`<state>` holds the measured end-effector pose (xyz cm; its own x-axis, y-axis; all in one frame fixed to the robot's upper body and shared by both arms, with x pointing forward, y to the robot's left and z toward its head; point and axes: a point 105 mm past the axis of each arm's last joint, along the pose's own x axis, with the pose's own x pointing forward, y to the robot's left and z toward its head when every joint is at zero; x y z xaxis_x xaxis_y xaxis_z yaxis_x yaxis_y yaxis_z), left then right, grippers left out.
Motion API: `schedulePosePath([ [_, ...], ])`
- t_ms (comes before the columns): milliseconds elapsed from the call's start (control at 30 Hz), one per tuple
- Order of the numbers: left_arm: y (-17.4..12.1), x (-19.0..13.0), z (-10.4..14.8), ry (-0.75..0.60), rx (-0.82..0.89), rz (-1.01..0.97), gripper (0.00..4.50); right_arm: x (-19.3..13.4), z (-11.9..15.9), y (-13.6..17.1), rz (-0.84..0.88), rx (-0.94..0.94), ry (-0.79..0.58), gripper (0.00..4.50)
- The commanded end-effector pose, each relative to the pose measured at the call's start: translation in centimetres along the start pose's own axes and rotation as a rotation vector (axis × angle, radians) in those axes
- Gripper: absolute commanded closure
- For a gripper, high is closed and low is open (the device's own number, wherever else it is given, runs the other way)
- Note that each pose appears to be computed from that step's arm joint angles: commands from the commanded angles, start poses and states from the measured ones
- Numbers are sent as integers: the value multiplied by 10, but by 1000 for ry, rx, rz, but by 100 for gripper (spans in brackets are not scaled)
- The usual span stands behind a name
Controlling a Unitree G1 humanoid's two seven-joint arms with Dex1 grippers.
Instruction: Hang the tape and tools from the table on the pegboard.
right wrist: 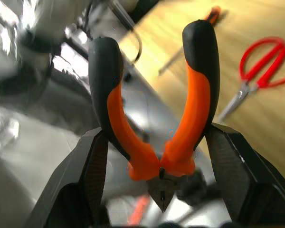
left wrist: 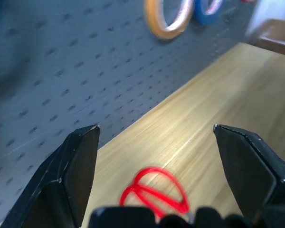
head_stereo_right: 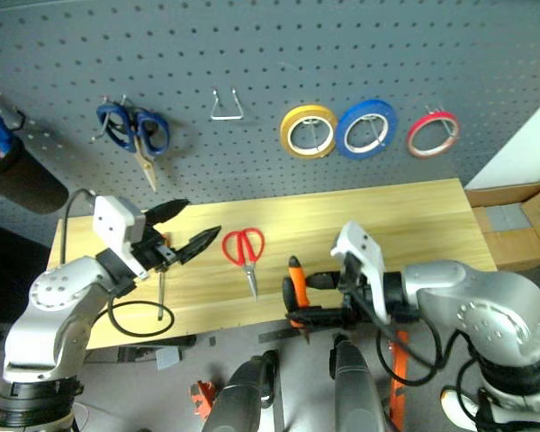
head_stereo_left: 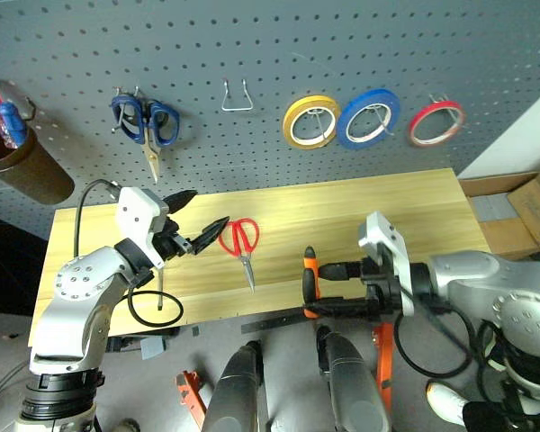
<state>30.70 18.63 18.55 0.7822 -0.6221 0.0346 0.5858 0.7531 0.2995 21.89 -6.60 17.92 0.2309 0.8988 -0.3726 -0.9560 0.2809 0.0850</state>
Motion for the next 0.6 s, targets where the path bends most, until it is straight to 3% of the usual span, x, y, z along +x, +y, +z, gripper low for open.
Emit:
schedulePosePath([
  [33, -4, -1, 7, -18, 52, -22, 40, 4, 0, -12, -104, -43, -27, 182],
  [267, -16, 1, 2, 0, 64, -91, 40, 9, -34, -75, -384, -23, 131, 182],
  [500, -35, -9, -12, 62, 42, -231, 40, 17, -53, -113, -489, -35, 215, 182],
  [600, -38, -10, -17, 81, 50, -254, 40, 24, -63, -134, -544, 46, 214, 182],
])
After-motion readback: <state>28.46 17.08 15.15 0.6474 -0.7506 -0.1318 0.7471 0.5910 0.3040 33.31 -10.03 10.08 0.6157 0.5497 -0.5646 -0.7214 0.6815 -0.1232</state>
